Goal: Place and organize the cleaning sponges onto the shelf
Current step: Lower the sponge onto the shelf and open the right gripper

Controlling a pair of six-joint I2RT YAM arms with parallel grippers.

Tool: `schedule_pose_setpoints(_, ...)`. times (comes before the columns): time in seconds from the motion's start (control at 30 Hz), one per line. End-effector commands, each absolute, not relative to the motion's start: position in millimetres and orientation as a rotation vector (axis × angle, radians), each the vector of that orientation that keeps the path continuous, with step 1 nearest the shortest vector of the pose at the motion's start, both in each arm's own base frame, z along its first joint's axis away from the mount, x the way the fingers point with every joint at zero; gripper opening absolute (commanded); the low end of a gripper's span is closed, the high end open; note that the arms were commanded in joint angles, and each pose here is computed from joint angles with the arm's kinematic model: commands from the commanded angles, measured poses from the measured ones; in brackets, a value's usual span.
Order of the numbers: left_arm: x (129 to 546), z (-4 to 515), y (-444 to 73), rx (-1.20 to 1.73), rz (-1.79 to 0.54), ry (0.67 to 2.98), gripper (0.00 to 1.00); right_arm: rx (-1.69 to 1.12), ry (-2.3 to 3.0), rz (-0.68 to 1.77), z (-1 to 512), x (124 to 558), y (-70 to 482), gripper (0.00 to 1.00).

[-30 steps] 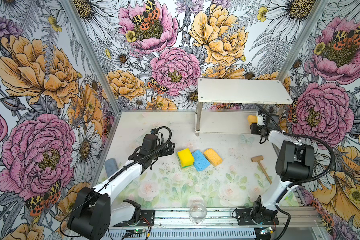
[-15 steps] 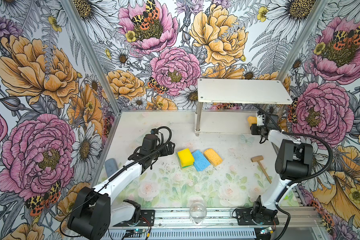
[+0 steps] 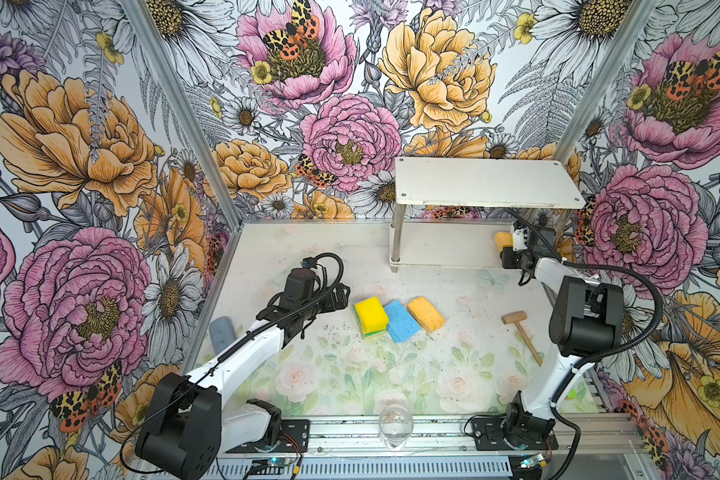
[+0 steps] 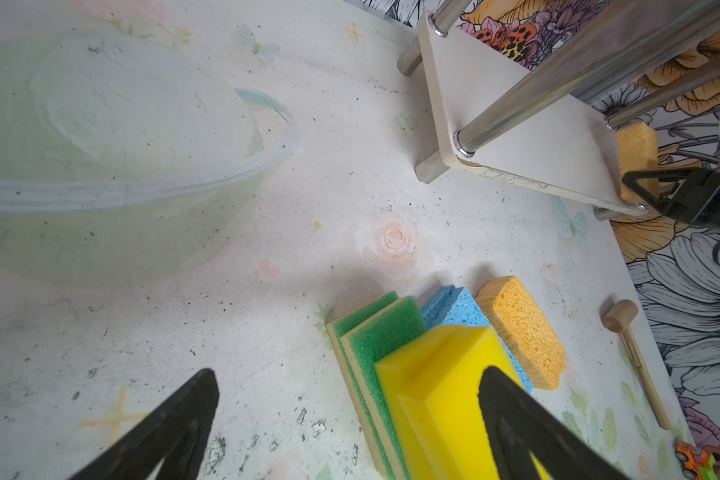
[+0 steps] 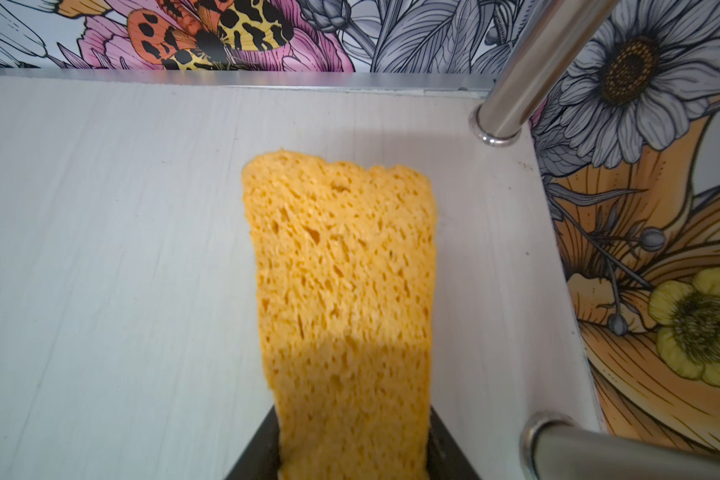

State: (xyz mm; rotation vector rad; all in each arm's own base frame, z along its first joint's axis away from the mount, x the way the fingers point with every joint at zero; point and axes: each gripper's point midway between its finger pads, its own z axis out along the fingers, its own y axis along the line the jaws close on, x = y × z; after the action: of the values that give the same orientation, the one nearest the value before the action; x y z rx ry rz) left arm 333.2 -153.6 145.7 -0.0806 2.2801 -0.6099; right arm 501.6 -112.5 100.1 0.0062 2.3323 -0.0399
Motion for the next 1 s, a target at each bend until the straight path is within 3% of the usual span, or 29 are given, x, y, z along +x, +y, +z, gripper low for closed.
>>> schedule_pose_setpoints(0.0,337.8,152.7,-153.5,-0.074,-0.594,2.250,0.99,0.004,2.326,-0.064,100.4,509.1,-119.6,0.18)
schedule_pose_setpoints(0.27,336.9,151.9,-152.0,-0.077,-0.589,2.253,0.99,0.004,2.330,-0.067,98.0,510.6,-120.5,0.18)
schedule_pose_setpoints(0.47,336.5,151.8,-152.0,-0.077,-0.590,2.253,0.99,0.007,2.333,-0.068,97.6,509.8,-120.8,0.31)
schedule_pose_setpoints(0.97,336.1,152.0,-152.1,-0.075,-0.591,2.253,0.99,0.025,2.325,-0.051,99.6,511.9,-119.2,0.45)
